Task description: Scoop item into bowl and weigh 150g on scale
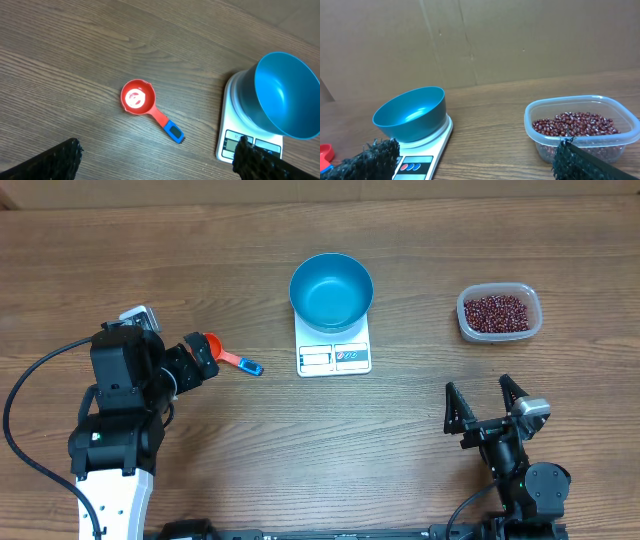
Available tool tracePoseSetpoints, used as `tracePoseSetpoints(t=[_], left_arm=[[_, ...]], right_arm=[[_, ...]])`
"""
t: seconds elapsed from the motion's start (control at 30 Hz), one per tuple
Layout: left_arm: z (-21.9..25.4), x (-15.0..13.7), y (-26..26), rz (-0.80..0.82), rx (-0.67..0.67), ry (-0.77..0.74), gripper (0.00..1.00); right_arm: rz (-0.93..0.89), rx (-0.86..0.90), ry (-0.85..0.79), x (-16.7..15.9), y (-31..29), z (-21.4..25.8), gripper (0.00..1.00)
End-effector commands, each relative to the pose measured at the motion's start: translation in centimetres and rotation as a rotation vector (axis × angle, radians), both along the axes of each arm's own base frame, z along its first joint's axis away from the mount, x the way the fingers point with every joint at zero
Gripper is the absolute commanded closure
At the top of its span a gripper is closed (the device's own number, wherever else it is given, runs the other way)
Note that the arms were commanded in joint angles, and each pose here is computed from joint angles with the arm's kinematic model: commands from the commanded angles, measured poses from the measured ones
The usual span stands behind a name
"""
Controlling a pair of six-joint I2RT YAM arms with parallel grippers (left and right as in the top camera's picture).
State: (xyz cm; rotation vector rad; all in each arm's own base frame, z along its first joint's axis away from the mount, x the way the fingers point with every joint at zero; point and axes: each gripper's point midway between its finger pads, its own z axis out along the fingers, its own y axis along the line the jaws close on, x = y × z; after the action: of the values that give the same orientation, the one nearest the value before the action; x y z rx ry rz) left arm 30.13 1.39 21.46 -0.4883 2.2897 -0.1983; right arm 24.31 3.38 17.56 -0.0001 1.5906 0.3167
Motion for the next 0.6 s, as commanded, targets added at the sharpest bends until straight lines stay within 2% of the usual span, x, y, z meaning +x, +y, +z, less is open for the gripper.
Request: tracePoseSetpoints(t=[0.0,0.3,0.57], left_arm=[[1.1,0.4,0.2,0.011,0.009,-0.025,0.0],[1.2,0.6,0.2,0.011,0.01,-0.032,0.0],[0.0,1.0,0.2,0.081,-0.065,0.009,0.0]], right_arm=[[-0.005,-0.004,-0.007,0.0,0.0,-0.1,0.0],[-0.005,-0.004,-0.007,0.0,0.0,-0.1,0.0],[-0.005,-0.004,-0.007,0.0,0.0,-0.1,0.0]])
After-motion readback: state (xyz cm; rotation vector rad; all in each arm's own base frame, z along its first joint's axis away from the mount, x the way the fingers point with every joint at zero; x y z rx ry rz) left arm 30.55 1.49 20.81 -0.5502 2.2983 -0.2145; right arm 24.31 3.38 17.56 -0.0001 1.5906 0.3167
